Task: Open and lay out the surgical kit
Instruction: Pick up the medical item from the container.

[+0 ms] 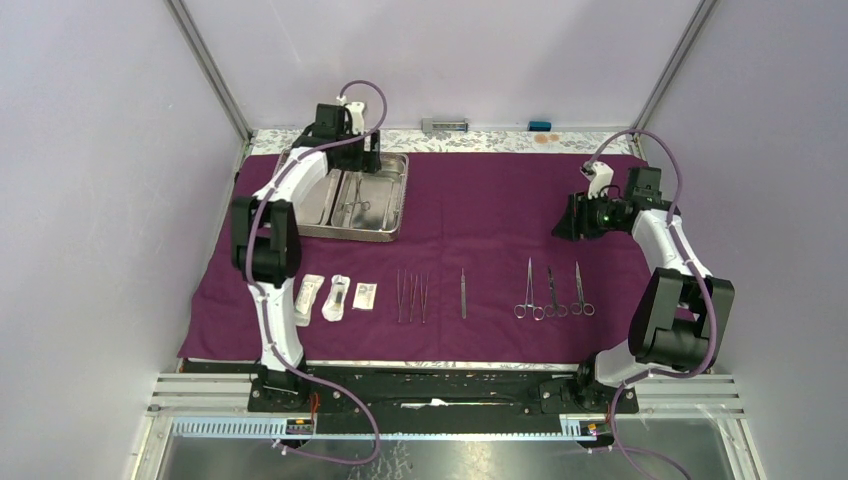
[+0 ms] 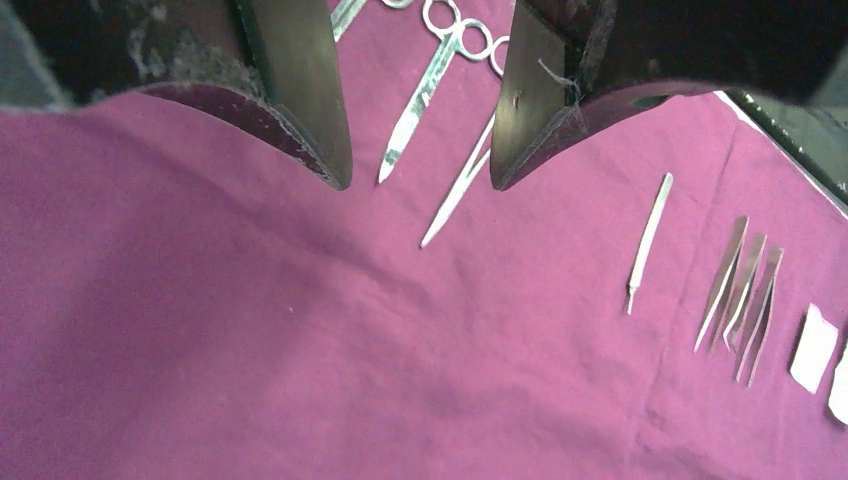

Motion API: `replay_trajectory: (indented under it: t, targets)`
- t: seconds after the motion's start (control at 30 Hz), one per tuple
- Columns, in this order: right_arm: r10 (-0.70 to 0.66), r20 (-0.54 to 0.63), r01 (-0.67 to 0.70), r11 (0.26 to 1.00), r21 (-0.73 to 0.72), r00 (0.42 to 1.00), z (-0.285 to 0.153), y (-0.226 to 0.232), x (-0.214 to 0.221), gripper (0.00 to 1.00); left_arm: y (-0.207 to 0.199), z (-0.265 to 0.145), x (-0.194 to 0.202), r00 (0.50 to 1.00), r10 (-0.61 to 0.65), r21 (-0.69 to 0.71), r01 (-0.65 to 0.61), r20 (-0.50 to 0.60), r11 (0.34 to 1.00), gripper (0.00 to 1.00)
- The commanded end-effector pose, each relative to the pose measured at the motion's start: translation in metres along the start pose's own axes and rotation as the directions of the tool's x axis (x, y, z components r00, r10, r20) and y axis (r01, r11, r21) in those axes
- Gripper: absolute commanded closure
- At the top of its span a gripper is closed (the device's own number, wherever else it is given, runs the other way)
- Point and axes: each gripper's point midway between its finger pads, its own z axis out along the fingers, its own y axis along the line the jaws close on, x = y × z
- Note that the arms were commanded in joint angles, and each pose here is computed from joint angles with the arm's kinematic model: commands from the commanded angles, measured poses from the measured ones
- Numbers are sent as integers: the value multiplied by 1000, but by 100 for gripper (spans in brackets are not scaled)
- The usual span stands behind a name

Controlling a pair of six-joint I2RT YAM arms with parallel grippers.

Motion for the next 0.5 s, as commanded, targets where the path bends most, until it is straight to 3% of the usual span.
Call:
replay_trajectory:
  t: [0.0, 0.2, 0.47]
  targets:
    - [-12, 95, 13, 1000, -7, 995, 1, 8, -22, 40, 13, 16, 16, 994, 53, -26, -56, -100, 998, 22]
    - [-13, 113, 17, 999, -31, 994, 3, 14, -26, 40, 27, 30, 36, 982, 74, -64, -86, -172, 994, 34]
    - [-29, 113, 33, 999, -31, 993, 4, 14, -22, 40, 37, 33, 61, 972, 64, -111, -92, -227, 990, 35]
